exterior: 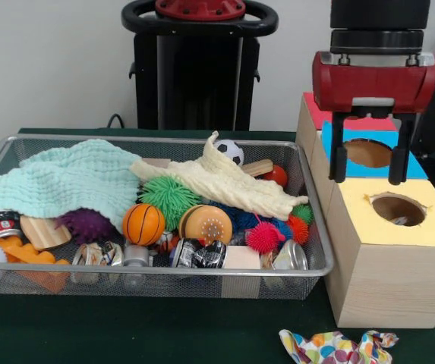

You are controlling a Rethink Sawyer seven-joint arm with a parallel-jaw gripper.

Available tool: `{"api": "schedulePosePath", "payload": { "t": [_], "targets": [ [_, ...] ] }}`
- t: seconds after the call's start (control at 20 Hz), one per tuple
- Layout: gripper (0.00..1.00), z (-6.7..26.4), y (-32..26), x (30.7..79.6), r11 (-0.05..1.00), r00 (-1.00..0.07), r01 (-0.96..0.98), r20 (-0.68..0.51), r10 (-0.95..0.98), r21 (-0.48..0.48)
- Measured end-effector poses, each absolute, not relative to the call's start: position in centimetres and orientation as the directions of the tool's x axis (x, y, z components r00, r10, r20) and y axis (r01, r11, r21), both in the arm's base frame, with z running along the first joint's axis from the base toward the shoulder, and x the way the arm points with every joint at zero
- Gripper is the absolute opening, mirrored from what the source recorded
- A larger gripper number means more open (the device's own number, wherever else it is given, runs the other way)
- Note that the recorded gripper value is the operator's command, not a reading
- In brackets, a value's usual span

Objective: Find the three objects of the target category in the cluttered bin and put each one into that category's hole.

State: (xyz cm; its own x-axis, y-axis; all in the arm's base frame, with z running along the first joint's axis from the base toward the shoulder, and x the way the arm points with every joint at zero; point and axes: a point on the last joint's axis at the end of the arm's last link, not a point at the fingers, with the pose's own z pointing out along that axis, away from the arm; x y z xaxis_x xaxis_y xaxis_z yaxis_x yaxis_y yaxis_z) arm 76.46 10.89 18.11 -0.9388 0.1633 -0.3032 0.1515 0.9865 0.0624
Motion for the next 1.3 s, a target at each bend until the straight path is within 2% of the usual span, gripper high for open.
{"api": "schedulePosePath", "payload": {
  "t": [0.3,0.65,1.3],
  "targets": [
    [1.00,18.0,9.4,77.3,0.986,-0.917,0.155,-0.363,0.166,0.057],
    [1.00,16.5,7.9,77.5,0.983,-0.916,0.173,-0.357,0.185,0.065],
    [1.00,10.3,7.8,76.9,0.980,-0.926,0.179,-0.324,0.196,0.083]
  ]
}}
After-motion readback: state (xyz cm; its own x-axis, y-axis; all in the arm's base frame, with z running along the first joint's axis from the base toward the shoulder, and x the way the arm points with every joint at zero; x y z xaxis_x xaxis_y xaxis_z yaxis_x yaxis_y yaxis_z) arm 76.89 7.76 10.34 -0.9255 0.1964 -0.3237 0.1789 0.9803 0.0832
